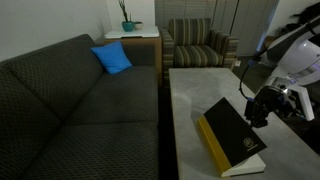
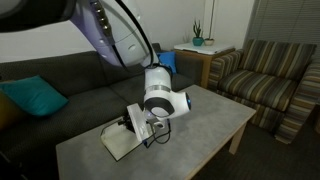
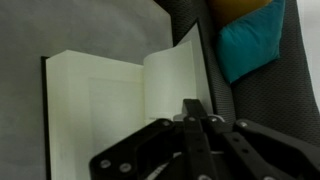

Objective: Open the book on the table

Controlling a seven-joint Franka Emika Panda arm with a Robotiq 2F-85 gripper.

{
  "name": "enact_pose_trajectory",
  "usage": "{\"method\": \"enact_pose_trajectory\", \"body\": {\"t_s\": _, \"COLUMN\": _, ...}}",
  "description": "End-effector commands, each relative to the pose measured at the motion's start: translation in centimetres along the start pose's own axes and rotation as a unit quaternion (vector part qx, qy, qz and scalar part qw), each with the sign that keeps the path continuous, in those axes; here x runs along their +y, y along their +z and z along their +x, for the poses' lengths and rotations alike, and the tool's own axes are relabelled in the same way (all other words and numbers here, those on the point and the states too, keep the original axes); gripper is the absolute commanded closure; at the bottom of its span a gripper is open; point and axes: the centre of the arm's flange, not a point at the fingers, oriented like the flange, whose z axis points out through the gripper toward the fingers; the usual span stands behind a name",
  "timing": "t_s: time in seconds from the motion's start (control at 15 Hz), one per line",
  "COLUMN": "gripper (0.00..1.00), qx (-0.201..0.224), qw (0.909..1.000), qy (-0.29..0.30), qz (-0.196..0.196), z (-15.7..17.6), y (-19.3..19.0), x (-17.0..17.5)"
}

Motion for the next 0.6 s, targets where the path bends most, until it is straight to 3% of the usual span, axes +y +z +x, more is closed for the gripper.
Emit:
{"method": "enact_pose_trajectory", "body": {"t_s": 0.0, "gripper": 1.00, "qx": -0.012, "qw": 0.9996, "qy": -0.023, "qz": 0.003, "z": 4.1, "y": 0.3, "x": 0.9}}
{"method": "enact_pose_trajectory", "body": {"t_s": 0.53, "gripper": 1.00, "qx": -0.032, "qw": 0.9980, "qy": -0.054, "qz": -0.010, "z": 5.8, "y": 1.1, "x": -2.4}}
